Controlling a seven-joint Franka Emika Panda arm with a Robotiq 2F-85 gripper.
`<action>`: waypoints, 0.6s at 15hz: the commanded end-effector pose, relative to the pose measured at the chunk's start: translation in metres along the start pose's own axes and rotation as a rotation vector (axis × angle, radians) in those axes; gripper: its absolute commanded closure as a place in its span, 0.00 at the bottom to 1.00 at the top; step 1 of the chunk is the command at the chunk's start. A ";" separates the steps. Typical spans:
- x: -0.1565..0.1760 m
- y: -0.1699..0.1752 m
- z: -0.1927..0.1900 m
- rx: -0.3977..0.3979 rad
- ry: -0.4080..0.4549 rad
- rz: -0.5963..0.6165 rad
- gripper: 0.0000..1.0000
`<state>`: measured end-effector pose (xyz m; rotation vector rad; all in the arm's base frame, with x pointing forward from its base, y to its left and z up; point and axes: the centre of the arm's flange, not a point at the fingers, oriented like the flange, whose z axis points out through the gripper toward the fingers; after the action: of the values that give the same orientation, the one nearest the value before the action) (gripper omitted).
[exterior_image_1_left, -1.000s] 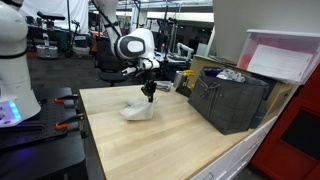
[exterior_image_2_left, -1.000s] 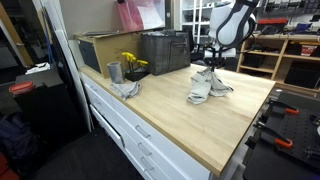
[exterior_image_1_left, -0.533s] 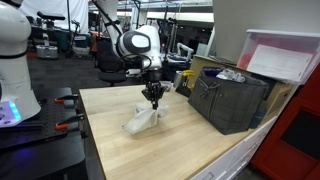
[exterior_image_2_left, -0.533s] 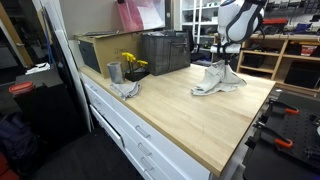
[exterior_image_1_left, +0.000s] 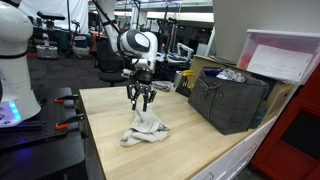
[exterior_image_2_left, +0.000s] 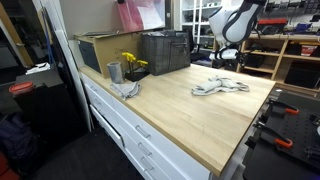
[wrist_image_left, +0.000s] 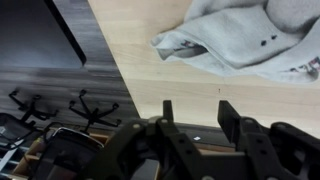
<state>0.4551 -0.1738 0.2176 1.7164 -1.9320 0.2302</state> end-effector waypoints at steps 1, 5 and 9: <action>-0.038 -0.002 -0.028 -0.003 -0.091 0.028 0.16; -0.081 -0.019 -0.046 0.079 -0.270 -0.011 0.00; -0.100 -0.039 -0.057 0.205 -0.369 -0.107 0.00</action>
<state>0.4977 -0.0680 0.2109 1.9819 -2.1124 0.0783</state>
